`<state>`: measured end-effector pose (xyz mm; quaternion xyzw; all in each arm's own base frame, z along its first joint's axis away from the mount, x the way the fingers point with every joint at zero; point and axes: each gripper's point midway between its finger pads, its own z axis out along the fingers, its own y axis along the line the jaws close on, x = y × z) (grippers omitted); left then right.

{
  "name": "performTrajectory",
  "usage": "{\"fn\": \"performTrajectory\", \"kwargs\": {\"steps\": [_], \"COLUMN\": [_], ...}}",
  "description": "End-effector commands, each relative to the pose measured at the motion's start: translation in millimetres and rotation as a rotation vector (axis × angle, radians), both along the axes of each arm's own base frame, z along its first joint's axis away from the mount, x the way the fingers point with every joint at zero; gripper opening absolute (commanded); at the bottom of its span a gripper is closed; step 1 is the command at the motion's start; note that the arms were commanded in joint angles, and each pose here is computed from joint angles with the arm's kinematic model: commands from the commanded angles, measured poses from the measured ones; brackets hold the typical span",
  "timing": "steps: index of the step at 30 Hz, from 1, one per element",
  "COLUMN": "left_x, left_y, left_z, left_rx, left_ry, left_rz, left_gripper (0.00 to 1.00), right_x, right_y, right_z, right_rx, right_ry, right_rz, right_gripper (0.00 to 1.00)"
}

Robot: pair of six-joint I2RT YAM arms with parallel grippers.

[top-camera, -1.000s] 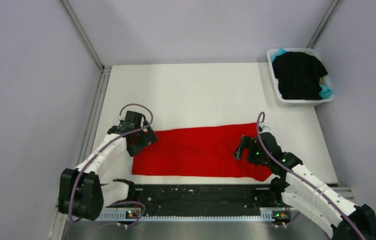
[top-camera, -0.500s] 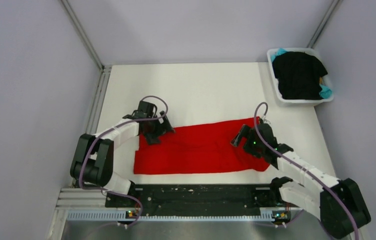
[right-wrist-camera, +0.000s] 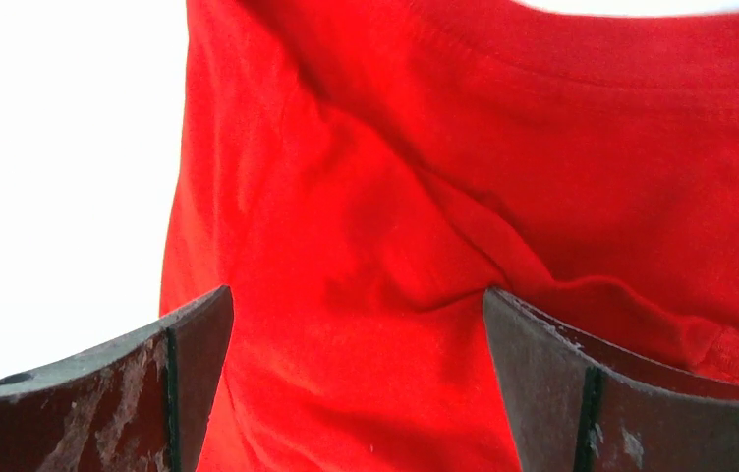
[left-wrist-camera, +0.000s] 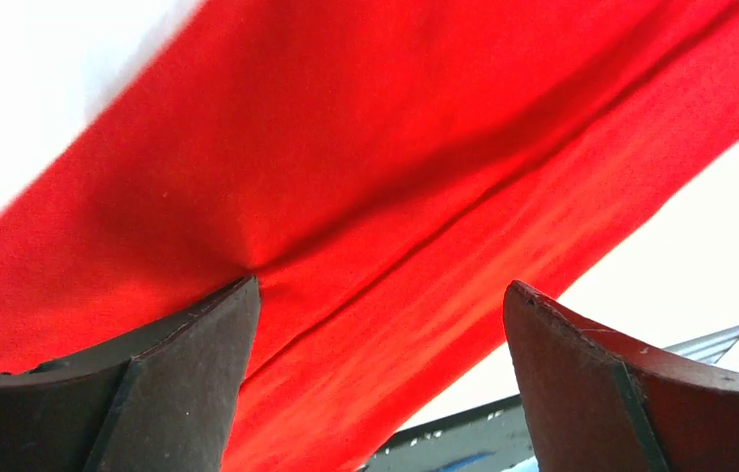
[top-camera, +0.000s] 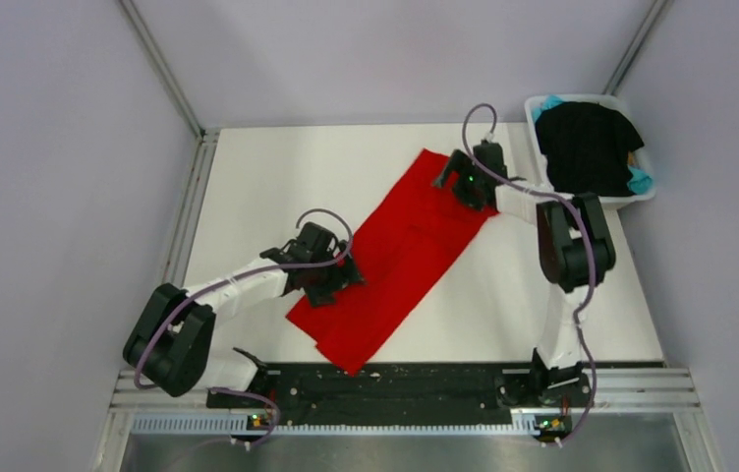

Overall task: Fold and stack the t-shirts
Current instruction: Rotate the tshirt 90 degrees

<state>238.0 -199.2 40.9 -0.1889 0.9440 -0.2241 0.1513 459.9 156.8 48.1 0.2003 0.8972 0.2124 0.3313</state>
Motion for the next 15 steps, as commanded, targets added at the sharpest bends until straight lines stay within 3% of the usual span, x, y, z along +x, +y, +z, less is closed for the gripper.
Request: {"fn": "performTrajectory", "kwargs": {"steps": [1, 3, 9, 15], "left_x": [-27.1, -31.2, -35.7, -34.0], "left_y": [-15.7, -26.8, -51.8, -86.6], "left_z": [5.9, 8.0, -1.0, 2.7], "left_rx": [-0.04, -0.057, -0.057, -0.083], "left_ry": [0.001, -0.01, -0.003, -0.01], "left_rz": [0.038, 0.027, -0.016, -0.129], "left_gripper": [0.98, 0.98, 0.98, 0.98], "right_x": [47.5, 80.0, 123.9, 157.9], "right_y": [23.3, 36.1, 90.2, 134.3], "right_z": [-47.0, -49.2, -86.0, -73.5], "right_rx": [0.022, 0.041, 0.177, 0.204], "right_ry": [0.043, 0.022, 0.002, -0.084], "right_rz": [0.088, 0.11, 0.209, 0.27], "right_gripper": [0.96, 0.96, 0.95, 0.95]}}
